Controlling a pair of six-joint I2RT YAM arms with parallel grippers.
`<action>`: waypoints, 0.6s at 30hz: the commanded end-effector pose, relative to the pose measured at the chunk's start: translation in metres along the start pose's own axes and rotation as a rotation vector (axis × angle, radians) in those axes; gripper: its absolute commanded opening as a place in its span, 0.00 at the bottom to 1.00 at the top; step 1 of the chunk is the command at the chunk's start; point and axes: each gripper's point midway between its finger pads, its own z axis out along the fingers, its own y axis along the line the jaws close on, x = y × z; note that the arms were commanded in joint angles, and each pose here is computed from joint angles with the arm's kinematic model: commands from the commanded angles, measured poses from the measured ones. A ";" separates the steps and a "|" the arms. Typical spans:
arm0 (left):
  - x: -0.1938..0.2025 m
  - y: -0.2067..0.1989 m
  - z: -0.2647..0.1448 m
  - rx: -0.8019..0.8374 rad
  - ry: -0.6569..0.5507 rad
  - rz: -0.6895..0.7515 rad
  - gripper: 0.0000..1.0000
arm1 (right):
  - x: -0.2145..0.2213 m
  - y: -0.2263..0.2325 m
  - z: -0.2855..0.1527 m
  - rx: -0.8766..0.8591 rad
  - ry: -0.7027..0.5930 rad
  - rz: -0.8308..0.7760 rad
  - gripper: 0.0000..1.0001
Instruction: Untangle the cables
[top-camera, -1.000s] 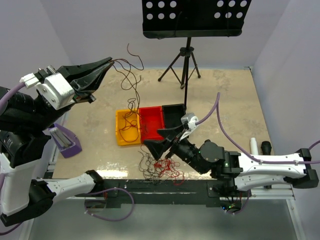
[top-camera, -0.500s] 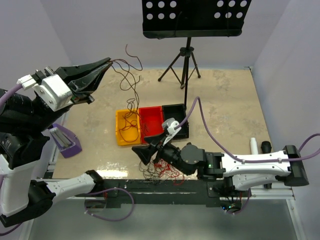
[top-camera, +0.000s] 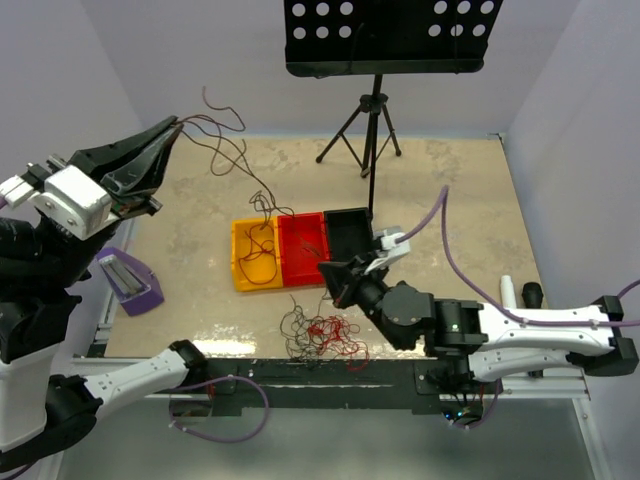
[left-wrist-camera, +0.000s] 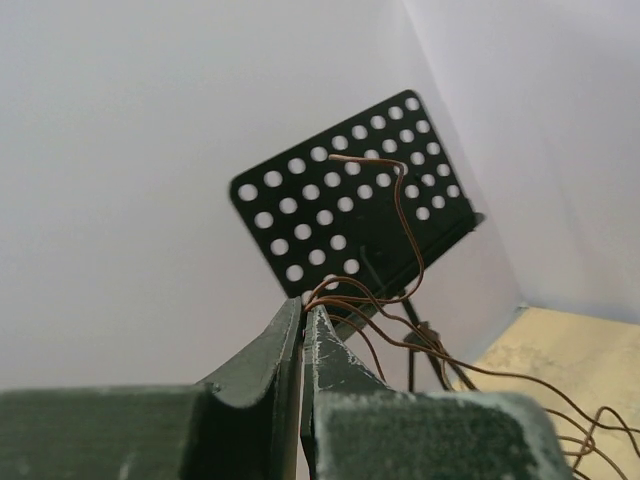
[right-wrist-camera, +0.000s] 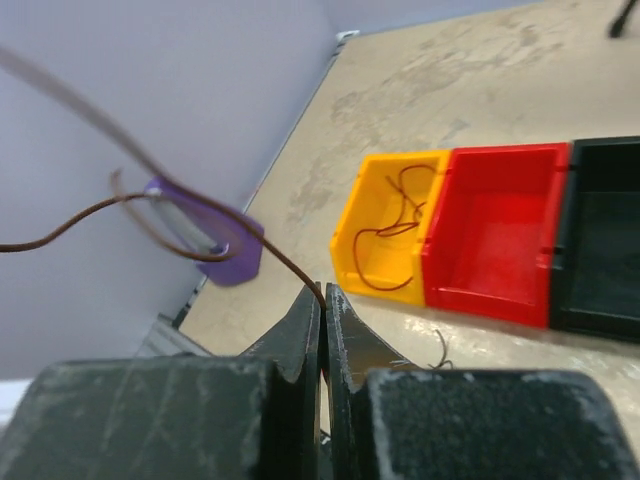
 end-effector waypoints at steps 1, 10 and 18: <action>0.001 0.051 -0.017 -0.276 0.024 0.090 0.00 | -0.049 -0.042 -0.023 0.182 -0.118 0.138 0.00; 0.052 0.045 -0.032 -0.293 0.175 0.207 0.02 | -0.145 -0.065 -0.060 0.278 -0.303 0.263 0.00; 0.106 -0.020 -0.034 -0.014 0.273 0.148 0.03 | -0.211 -0.043 -0.070 0.255 -0.404 0.222 0.00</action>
